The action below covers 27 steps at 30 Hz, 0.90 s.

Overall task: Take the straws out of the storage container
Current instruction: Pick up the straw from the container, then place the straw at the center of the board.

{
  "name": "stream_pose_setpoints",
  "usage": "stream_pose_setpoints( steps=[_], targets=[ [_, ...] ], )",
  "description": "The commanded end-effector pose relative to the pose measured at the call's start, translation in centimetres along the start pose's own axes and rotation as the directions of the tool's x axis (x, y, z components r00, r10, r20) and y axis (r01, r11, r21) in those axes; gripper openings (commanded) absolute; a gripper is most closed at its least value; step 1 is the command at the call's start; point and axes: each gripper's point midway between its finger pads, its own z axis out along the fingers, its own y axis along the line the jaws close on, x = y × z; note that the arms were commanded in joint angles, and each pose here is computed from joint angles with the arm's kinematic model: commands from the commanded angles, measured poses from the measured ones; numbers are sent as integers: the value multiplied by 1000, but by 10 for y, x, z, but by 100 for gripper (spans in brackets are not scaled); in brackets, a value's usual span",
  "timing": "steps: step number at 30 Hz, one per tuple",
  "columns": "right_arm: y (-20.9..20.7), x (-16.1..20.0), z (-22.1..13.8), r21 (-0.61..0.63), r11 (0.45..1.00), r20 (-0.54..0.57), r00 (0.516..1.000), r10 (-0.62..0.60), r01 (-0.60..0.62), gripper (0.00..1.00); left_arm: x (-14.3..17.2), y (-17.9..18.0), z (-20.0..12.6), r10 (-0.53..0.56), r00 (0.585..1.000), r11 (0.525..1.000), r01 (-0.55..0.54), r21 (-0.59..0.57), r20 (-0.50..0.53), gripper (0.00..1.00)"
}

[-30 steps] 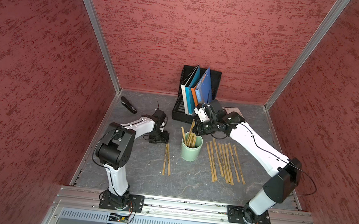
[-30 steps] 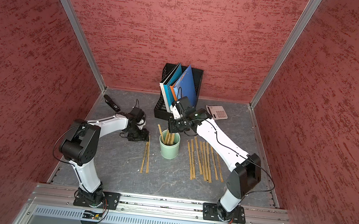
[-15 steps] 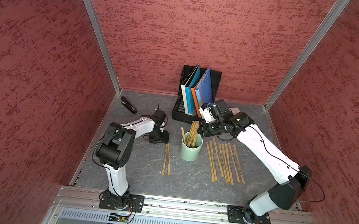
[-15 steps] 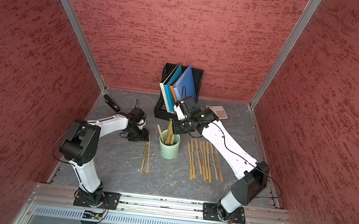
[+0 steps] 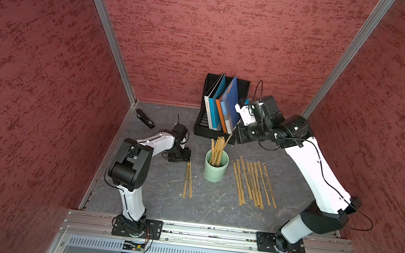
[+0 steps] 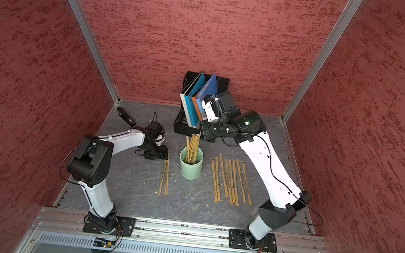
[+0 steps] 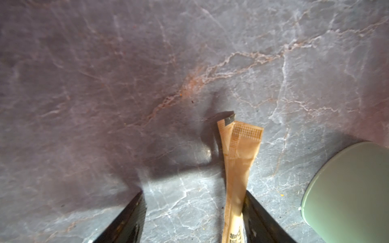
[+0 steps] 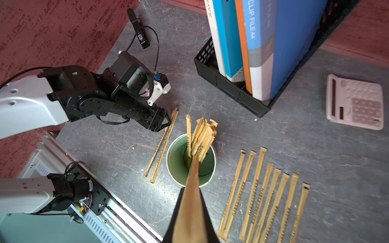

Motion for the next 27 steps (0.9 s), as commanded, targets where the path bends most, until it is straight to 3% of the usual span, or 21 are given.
stream_pose_setpoints(
  steps=[1,7,13,20,27],
  targets=[
    [-10,14,-14,63,997,-75,996,-50,55,6,2,-2,10,8,1000,1000,-8,3,-27,72],
    [-21,17,-36,129,988,-111,991,-70,84,4,2,-3,11,9,1000,1000,-8,6,-28,71],
    [-33,31,-33,164,984,-157,987,-42,68,2,3,-4,11,11,999,1000,-11,7,-32,71],
    [-50,63,-11,184,983,-262,964,47,2,0,3,-4,14,12,999,1000,-12,9,-34,72],
    [-79,106,19,185,975,-382,904,190,-127,0,5,-4,18,14,999,1000,-14,8,-43,71]
  ],
)
